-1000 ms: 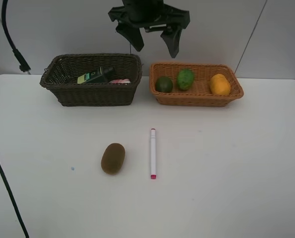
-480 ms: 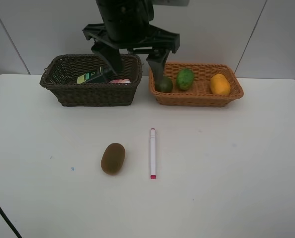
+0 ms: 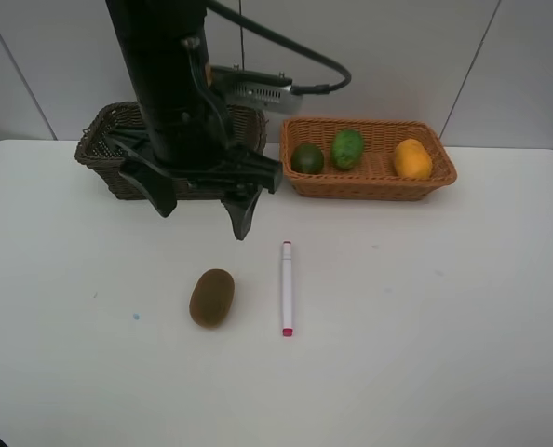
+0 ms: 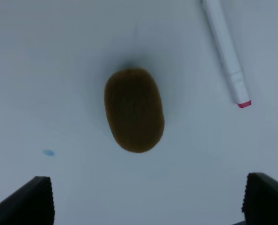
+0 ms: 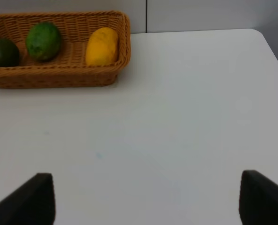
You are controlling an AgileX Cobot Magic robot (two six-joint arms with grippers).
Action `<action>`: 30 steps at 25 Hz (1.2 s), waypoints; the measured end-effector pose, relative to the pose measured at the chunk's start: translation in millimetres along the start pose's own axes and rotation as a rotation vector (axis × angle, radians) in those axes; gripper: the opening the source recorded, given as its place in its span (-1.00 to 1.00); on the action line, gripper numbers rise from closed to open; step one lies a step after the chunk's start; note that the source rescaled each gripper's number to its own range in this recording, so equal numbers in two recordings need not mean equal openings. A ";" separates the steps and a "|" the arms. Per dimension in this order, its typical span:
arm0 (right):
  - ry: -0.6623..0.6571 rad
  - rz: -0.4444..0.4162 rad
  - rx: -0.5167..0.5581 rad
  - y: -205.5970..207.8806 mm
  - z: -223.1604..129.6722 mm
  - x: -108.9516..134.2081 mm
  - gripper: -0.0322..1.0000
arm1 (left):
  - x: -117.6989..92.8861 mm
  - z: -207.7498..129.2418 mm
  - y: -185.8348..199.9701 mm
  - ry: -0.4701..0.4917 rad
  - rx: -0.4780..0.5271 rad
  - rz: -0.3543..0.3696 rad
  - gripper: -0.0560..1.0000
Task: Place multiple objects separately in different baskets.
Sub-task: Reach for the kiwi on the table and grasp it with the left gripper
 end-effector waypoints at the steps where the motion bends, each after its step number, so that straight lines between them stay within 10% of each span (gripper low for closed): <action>1: 0.000 0.000 0.000 0.0 0.0 0.0 0.96 | 1.2 -2.5 -6.4 0.006 0.001 0.001 1.00; 30: 0.000 0.000 0.000 0.0 0.0 0.0 0.96 | 11.5 -30.5 -98.2 0.094 -0.001 -0.027 1.00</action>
Point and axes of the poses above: a point on each arm's last joint axis where the gripper is mounted, y pointing back along that axis away from the gripper, x along the wrist's bending axis when the last joint is at zero, z = x × y, the point moved 5 cm from there along -y, pointing out along that axis toward the gripper, and after that the axes turned 5 degrees about y, right-handed, at the moved point
